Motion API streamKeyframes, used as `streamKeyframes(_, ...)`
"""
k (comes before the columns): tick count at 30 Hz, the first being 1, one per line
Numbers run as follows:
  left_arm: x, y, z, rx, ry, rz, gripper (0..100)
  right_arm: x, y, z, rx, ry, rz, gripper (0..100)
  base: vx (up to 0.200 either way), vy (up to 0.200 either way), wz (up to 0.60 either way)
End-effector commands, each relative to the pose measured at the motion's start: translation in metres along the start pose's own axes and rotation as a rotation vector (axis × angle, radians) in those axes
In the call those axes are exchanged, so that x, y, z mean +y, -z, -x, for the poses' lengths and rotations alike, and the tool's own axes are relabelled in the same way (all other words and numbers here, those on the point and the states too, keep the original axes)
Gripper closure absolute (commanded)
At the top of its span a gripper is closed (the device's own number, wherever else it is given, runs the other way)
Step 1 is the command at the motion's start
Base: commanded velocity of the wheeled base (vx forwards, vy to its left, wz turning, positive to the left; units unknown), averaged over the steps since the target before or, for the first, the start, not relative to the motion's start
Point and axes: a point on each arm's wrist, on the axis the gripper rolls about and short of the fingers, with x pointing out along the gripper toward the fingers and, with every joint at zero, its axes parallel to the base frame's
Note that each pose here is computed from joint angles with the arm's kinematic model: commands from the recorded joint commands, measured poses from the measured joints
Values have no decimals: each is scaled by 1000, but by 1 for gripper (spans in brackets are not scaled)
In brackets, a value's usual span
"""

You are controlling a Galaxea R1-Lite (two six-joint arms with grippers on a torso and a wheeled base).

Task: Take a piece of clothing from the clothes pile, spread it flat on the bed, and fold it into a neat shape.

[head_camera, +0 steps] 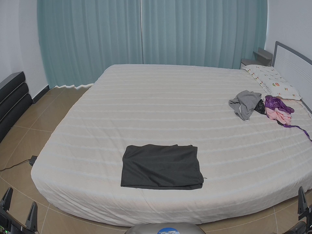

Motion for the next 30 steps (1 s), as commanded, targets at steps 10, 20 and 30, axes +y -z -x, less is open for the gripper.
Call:
streamKeyframes(10, 1, 12, -1, 80, -68, 88, 0, 0, 5, 0, 16, 15, -10, 0, 0, 0, 0)
streamKeyframes(20, 0, 11, -1, 74, -36, 39, 0, 0, 6, 0, 13, -4, 53, 0, 0, 0, 0)
streamKeyframes(30, 0, 11, -1, 74, -36, 41, 0, 3, 1, 0, -51, -144, 126, 0, 0, 0, 0)
